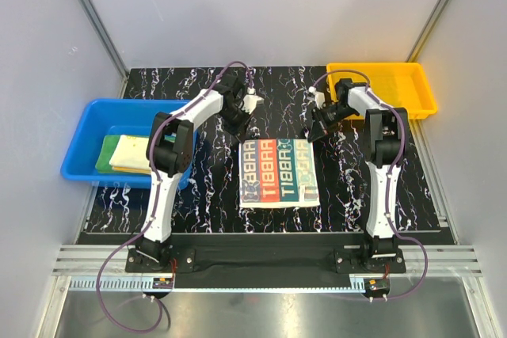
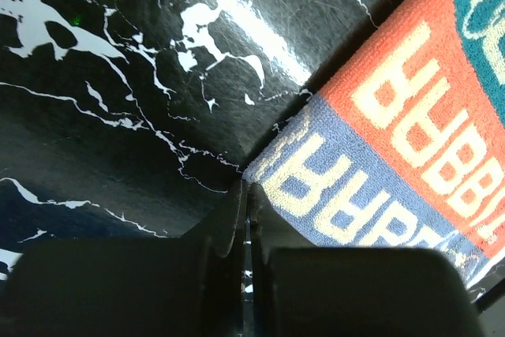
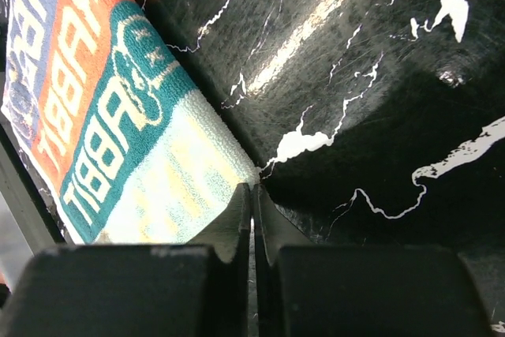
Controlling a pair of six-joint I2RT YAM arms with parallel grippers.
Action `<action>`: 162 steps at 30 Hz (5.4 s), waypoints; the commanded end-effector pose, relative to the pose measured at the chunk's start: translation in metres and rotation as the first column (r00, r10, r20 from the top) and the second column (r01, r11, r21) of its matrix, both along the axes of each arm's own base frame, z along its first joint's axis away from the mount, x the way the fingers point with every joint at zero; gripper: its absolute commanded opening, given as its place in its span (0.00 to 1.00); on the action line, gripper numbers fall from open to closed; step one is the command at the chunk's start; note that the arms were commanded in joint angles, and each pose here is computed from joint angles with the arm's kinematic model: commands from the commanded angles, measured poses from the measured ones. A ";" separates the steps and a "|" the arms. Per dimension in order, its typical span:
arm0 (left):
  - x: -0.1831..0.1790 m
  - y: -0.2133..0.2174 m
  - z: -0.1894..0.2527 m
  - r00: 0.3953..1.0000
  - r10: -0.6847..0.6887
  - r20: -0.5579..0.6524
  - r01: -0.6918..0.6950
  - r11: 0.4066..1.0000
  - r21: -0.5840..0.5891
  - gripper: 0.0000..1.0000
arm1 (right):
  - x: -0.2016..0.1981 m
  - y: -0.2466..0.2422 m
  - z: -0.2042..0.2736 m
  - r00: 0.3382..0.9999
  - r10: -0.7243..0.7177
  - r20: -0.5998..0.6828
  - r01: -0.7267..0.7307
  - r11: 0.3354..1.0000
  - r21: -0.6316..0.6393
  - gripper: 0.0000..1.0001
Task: Fold and stack the towels
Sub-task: Fold the towel
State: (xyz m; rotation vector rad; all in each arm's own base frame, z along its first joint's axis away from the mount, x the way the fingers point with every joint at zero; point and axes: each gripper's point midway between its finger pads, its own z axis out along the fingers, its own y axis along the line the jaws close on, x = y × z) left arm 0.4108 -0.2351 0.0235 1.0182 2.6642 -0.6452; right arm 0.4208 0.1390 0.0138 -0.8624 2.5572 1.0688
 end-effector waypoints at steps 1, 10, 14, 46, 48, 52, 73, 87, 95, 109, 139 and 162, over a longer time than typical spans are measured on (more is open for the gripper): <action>0.010 -0.002 0.012 0.999 -0.014 0.030 0.015 1.000 -0.019 0.00 | 0.011 -0.004 0.008 0.999 0.008 0.047 -0.008 1.000 -0.011 0.00; 0.047 -0.001 0.066 0.970 0.050 0.239 -0.046 0.999 -0.021 0.00 | 0.058 -0.011 0.058 0.934 -0.064 0.352 0.086 0.995 -0.047 0.00; 0.050 0.000 0.082 0.954 0.053 0.295 -0.047 0.999 -0.026 0.00 | 0.065 -0.016 0.073 0.896 -0.075 0.439 0.113 0.992 -0.062 0.00; -0.064 -0.002 0.115 0.911 0.003 0.412 0.008 1.000 -0.024 0.00 | -0.052 -0.023 0.114 0.641 -0.052 0.766 0.182 0.980 -0.086 0.00; -0.073 -0.004 0.120 0.910 -0.001 0.416 0.016 0.999 -0.033 0.00 | -0.062 -0.021 0.107 0.645 -0.049 0.763 0.189 0.977 -0.097 0.00; -0.088 -0.006 0.118 0.920 -0.010 0.392 0.032 0.998 -0.049 0.00 | -0.074 -0.022 0.107 0.646 -0.085 0.758 0.230 0.969 -0.087 0.00; -0.160 -0.009 0.064 0.984 -0.073 0.161 0.079 0.996 -0.030 0.00 | -0.126 -0.018 0.068 0.706 -0.110 0.699 0.273 0.954 -0.126 0.02; -0.191 -0.012 0.058 0.992 -0.099 0.079 0.103 0.994 -0.049 0.31 | -0.128 -0.014 0.093 0.721 -0.157 0.674 0.293 0.952 -0.092 0.34; -0.172 -0.023 0.066 0.988 0.081 0.130 -0.070 0.993 -0.093 0.36 | -0.127 0.014 0.114 0.830 -0.363 0.422 0.388 0.921 0.029 0.44; -0.166 -0.009 0.029 0.842 0.538 0.050 -0.530 0.840 -0.114 0.47 | -0.146 0.010 0.028 0.768 -0.639 0.039 0.634 0.751 -0.186 0.12; -0.160 -0.030 0.025 0.840 0.542 -0.027 -0.540 0.830 -0.142 0.46 | -0.148 -0.016 0.020 0.694 -0.716 0.076 0.696 0.639 -0.329 0.24; -0.165 -0.028 0.019 0.840 0.541 -0.050 -0.543 0.832 -0.117 0.19 | -0.146 -0.012 0.017 0.715 -0.698 0.046 0.673 0.668 -0.319 0.27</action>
